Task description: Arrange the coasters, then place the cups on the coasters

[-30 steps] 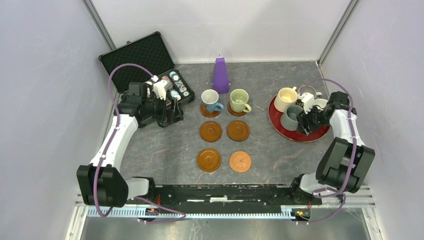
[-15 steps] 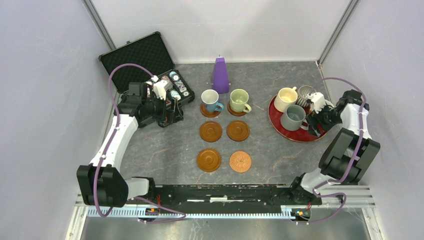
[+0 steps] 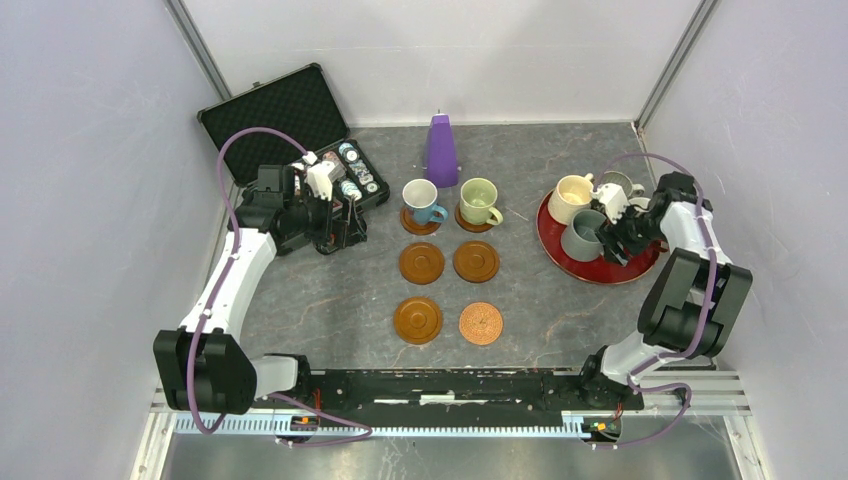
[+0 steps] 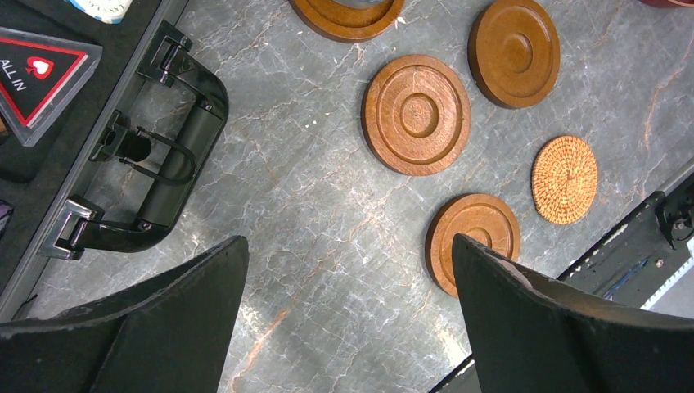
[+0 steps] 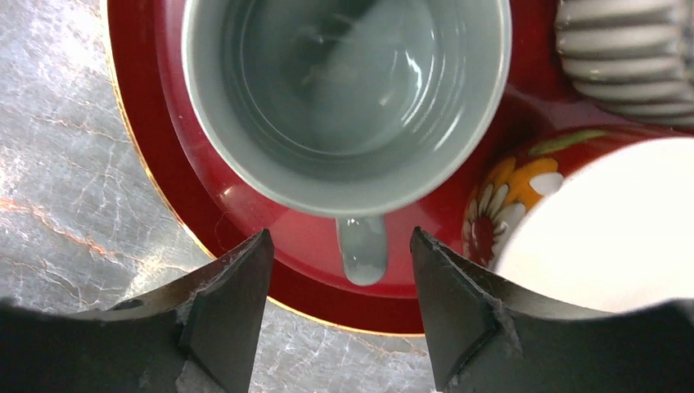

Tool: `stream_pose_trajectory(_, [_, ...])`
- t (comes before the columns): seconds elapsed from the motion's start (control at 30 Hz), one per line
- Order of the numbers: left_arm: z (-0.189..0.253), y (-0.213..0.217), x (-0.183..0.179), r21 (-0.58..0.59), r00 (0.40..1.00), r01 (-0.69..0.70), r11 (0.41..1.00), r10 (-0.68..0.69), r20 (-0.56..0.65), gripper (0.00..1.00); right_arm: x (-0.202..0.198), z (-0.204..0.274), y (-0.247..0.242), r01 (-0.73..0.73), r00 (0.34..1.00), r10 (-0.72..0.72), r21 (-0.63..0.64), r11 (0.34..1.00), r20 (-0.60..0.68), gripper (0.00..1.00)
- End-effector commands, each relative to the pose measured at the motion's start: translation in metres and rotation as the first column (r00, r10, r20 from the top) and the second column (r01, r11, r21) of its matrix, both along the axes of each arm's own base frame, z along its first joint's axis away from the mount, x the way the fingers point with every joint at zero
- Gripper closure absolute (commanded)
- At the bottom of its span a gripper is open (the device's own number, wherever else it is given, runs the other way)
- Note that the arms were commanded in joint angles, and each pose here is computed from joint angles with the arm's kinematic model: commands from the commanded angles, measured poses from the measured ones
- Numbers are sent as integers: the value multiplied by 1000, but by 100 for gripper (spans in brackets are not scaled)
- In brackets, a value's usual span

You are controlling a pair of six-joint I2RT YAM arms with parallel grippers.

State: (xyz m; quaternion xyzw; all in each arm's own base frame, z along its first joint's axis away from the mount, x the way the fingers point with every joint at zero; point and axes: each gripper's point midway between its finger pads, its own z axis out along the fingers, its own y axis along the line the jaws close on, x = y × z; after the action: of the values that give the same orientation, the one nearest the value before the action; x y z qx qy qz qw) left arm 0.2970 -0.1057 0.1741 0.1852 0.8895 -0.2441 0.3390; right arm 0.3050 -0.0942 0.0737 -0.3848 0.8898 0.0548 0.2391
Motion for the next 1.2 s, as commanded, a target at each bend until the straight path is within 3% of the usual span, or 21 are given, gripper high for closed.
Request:
stream_pose_trajectory(0.0, [14,-1,9,0,998,33,999,-33,55,0,6,3,14,-29,1000,29,47,998,8,32])
stream_pose_trajectory(0.23, [12,-2,10,-3,998,37,999,-37,47,0,1,-10,20,-26,999,28,68,997,-25,35])
stream_pose_trajectory(0.37, [11,-2,11,-2,998,34,999,-34,46,0,0,-25,18,-8,999,10,61,998,-42,44])
stream_pose_trajectory(0.7, [9,-3,13,-11,999,38,999,-38,33,0,3,-41,14,32,999,-30,45,998,-46,55])
stream_pose_trajectory(1.03, [8,-5,10,-19,999,47,999,-46,26,0,-7,-18,21,78,997,-76,70,994,-34,100])
stream_pose_trajectory(1.17, [8,-5,10,-20,999,44,999,-44,24,0,-11,0,30,75,997,-75,104,992,-3,100])
